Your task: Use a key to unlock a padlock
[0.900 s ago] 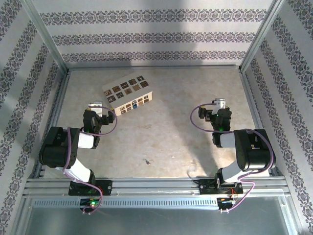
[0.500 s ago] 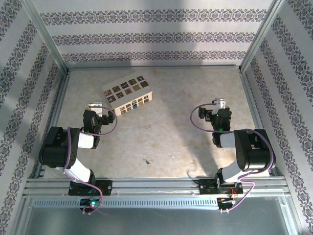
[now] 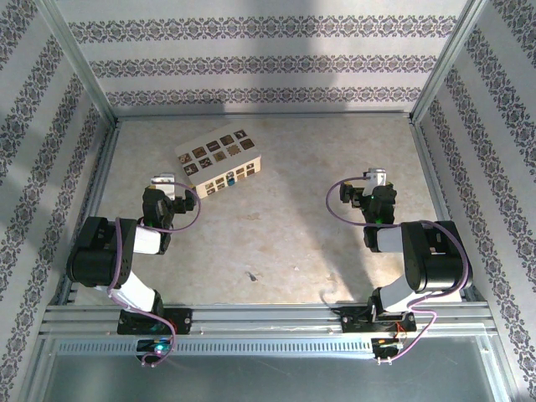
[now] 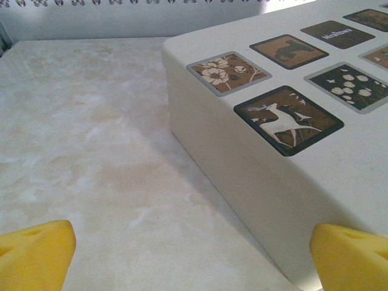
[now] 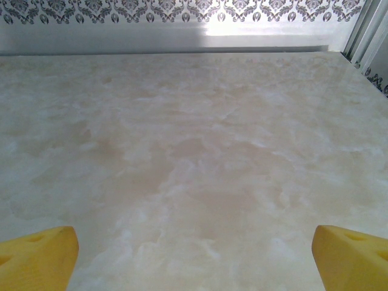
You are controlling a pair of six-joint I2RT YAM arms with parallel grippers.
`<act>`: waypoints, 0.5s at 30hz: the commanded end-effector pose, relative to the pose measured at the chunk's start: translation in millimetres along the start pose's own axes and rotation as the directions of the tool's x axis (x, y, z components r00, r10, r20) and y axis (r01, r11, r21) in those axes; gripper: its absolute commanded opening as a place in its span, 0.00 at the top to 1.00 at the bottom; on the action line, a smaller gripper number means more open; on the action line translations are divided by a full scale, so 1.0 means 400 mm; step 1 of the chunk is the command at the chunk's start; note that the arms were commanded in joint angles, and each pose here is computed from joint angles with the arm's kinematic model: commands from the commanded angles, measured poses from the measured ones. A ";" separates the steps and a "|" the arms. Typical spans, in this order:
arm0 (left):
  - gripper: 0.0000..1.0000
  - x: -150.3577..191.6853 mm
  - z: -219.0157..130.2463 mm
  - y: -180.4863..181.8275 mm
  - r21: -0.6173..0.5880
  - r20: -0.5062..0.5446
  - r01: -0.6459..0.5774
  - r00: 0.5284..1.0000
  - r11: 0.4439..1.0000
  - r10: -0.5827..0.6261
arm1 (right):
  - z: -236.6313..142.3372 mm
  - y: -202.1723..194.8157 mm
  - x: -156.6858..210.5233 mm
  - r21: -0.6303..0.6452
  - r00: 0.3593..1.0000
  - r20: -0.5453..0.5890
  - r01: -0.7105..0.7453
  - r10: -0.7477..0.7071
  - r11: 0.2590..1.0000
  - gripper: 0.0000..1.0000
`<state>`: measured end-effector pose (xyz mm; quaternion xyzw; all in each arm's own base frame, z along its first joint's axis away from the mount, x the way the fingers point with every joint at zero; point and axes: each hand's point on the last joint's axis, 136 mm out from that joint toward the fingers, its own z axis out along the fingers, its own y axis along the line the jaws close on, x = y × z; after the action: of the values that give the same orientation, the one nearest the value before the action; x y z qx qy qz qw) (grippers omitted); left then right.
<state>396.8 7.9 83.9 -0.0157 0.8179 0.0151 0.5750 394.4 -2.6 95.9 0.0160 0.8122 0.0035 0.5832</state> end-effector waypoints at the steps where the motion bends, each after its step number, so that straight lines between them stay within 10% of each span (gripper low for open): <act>1: 0.01 -0.035 -0.021 0.027 -0.039 0.051 0.025 0.998 0.999 -0.023 | -0.004 0.007 -0.043 0.004 0.999 0.040 -0.006 0.006 1.000 0.02; 10: 0.01 -0.164 -0.128 0.074 -0.150 -0.013 0.250 0.967 0.957 -0.255 | -0.088 -0.006 -0.130 0.037 0.993 0.000 -0.114 0.115 0.993 0.02; 15: 0.01 -0.204 -0.178 -0.025 0.039 -0.160 0.459 0.880 0.888 -0.448 | -0.152 0.027 -0.154 -0.012 0.958 -0.111 -0.266 0.263 0.964 0.02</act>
<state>380.4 15.5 221.2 -0.1401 0.7793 -0.0636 0.6074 372.7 -6.5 186.8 0.0841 0.7962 0.0407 0.5977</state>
